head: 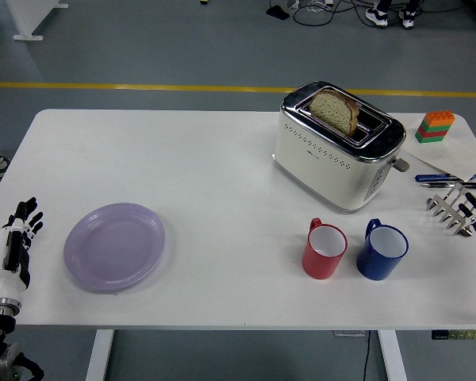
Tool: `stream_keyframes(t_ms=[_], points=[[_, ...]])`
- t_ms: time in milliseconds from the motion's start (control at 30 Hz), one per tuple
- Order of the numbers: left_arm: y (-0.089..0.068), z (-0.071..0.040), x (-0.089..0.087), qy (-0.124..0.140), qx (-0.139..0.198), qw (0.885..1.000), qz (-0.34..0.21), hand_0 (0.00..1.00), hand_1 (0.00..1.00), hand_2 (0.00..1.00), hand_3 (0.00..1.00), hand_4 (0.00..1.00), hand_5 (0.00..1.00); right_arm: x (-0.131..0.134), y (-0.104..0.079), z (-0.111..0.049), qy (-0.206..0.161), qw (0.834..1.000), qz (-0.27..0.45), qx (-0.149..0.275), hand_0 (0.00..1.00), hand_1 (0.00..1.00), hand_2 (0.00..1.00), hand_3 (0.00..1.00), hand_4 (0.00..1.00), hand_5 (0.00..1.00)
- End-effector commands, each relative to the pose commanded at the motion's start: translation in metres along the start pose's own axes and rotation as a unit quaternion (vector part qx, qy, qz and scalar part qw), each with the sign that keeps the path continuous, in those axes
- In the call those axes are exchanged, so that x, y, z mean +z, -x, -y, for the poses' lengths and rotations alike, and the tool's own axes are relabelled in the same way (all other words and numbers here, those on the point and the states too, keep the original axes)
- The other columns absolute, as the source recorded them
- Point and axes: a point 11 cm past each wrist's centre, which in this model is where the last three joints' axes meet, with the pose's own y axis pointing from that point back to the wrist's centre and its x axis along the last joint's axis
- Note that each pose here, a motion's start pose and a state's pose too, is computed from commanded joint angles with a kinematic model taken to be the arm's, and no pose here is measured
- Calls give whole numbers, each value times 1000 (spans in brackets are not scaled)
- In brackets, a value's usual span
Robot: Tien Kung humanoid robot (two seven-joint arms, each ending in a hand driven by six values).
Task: Push plate across desktop,pick up the break from the machine,place the break in the plate
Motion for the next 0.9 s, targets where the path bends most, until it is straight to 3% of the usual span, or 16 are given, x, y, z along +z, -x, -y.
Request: stream_keyframes(t_ms=[533,900], points=[[11,-1,-14,-29,-14,999,-17,887,899,926,873,653,998,-1,1,1,-2,1000,1,0,857,807,863,844,604,493],[15,-2,-16,-35,-17,999,-23,883,896,923,870,624,998,-2,1,1,-2,1000,1,-1,857,807,863,843,603,491]])
